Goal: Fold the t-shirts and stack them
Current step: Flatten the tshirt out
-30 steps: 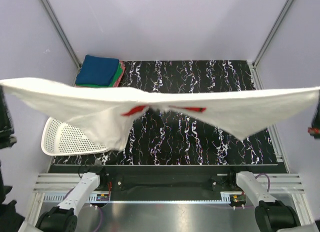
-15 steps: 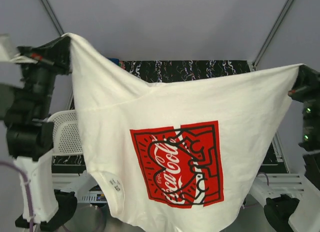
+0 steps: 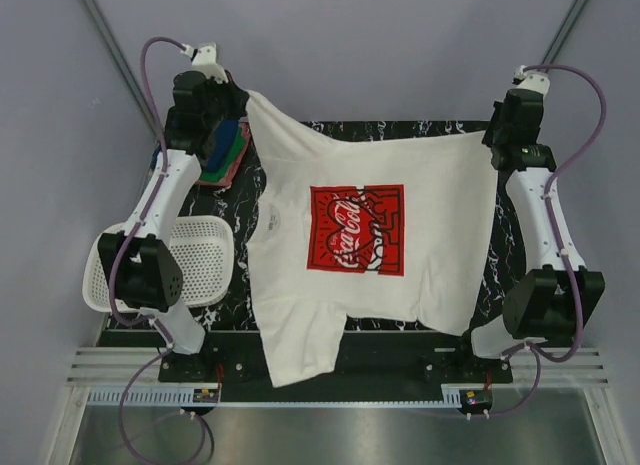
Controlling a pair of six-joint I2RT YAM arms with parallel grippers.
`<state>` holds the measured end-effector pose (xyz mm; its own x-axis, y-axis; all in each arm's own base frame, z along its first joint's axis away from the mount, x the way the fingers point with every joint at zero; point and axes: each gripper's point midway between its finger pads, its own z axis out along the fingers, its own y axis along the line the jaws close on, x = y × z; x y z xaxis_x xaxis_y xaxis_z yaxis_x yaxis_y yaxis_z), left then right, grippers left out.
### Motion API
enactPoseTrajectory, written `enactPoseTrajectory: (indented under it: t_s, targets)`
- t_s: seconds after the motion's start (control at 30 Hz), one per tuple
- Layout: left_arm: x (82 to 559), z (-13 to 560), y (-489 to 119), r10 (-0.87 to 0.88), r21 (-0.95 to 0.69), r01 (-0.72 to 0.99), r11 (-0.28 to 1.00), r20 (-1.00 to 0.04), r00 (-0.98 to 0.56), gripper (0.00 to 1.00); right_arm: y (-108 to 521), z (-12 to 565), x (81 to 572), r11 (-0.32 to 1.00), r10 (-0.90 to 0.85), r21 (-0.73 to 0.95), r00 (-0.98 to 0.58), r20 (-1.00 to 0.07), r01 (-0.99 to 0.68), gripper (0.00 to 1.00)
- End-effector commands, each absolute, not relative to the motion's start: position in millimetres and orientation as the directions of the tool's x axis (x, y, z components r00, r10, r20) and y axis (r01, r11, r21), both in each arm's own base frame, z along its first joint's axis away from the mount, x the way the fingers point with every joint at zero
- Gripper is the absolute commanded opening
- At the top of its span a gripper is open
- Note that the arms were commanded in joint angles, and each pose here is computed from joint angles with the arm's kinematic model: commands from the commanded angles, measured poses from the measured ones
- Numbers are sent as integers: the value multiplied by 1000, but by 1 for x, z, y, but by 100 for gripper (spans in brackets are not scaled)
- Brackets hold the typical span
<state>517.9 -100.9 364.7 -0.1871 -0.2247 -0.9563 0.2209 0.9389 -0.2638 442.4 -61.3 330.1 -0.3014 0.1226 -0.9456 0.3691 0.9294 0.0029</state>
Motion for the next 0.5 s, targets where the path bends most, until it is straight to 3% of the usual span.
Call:
enactPoseTrajectory:
  t_s: [0.0, 0.17, 0.47]
  targets:
    - [541, 406, -117, -219, -212, 342, 915, -976, -20, 0, -57, 357, 487, 956, 172, 133, -132, -976, 262, 0]
    - [585, 348, -134, -227, -265, 369, 891, -963, -144, 0, -74, 296, 544, 957, 214, 159, -215, -953, 244, 0]
    - [624, 335, -142, -218, -251, 395, 884, -968, -127, 1, -91, 257, 597, 948, 310, 278, -269, -912, 152, 0]
